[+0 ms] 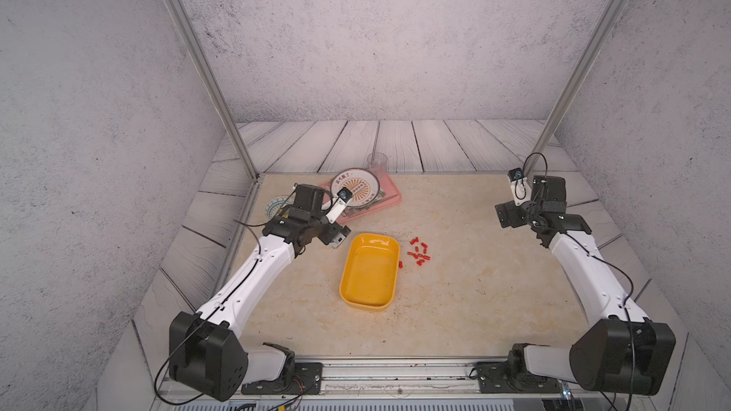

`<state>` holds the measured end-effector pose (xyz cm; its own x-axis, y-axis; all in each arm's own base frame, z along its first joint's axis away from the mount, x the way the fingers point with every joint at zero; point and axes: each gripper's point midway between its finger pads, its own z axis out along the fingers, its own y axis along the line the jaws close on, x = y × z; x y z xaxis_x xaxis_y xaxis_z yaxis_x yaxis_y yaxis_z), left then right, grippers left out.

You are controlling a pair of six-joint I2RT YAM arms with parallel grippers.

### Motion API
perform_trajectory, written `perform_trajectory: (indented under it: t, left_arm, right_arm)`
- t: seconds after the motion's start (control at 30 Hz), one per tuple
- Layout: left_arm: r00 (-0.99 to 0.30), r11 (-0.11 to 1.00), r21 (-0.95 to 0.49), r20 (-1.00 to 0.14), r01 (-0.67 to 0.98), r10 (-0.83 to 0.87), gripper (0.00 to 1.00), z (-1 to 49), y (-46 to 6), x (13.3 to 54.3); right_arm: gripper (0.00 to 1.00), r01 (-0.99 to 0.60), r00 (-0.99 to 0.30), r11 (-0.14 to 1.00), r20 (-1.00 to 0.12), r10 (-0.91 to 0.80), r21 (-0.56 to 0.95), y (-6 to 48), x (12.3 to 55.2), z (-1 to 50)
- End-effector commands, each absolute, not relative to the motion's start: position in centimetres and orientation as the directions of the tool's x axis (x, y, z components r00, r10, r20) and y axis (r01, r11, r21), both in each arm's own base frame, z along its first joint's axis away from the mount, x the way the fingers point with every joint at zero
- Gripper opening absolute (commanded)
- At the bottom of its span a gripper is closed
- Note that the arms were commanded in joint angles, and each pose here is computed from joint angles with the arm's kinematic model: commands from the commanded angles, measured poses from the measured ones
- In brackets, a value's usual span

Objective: Take the screw protection sleeves out of the storage box
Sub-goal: Reset both arms

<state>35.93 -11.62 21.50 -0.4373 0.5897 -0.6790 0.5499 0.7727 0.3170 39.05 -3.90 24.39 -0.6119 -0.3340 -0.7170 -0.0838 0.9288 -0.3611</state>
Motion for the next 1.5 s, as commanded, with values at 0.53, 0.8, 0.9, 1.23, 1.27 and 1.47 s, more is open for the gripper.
perform_trajectory:
  t: [0.53, 0.8, 0.9, 1.23, 1.27, 1.47]
  left_arm:
    - [-0.418, 0.977, 0.083, -0.909, -0.198, -0.007, 0.99, 12.4, 4.1, 37.2]
    - [-0.365, 0.986, 0.061, -0.931, -0.154, 0.000, 0.98, 12.5, 3.0, 38.8]
    - [-0.349, 0.988, 0.062, -0.937, -0.141, 0.009, 0.98, 11.5, 2.5, 39.5]
    - [-0.360, 0.981, 0.069, -0.933, -0.180, -0.001, 0.98, 9.9, 3.0, 40.4]
    - [-0.361, 0.981, 0.069, -0.933, -0.180, 0.000, 0.98, 10.0, 2.9, 40.4]
    - [-0.385, 0.982, 0.070, -0.923, -0.177, -0.004, 0.98, 9.9, 2.9, 40.4]
  right_arm:
    - [0.99, 0.031, -0.474, 0.999, -0.880, 0.025, 0.012, -1.1, 38.1, 11.6]
    - [1.00, 0.049, -0.392, 0.999, -0.920, 0.013, -0.006, -1.3, 38.7, 11.7]
    - [1.00, 0.026, -0.352, 1.000, -0.936, 0.011, 0.002, -0.8, 38.7, 11.2]
    - [1.00, 0.008, -0.439, 1.000, -0.899, -0.007, -0.012, -0.3, 40.3, 8.6]
    - [0.99, 0.003, -0.421, 1.000, -0.907, -0.009, -0.011, -0.2, 40.3, 8.6]
    - [1.00, 0.012, -0.433, 1.000, -0.901, -0.004, -0.010, -0.4, 40.3, 8.6]
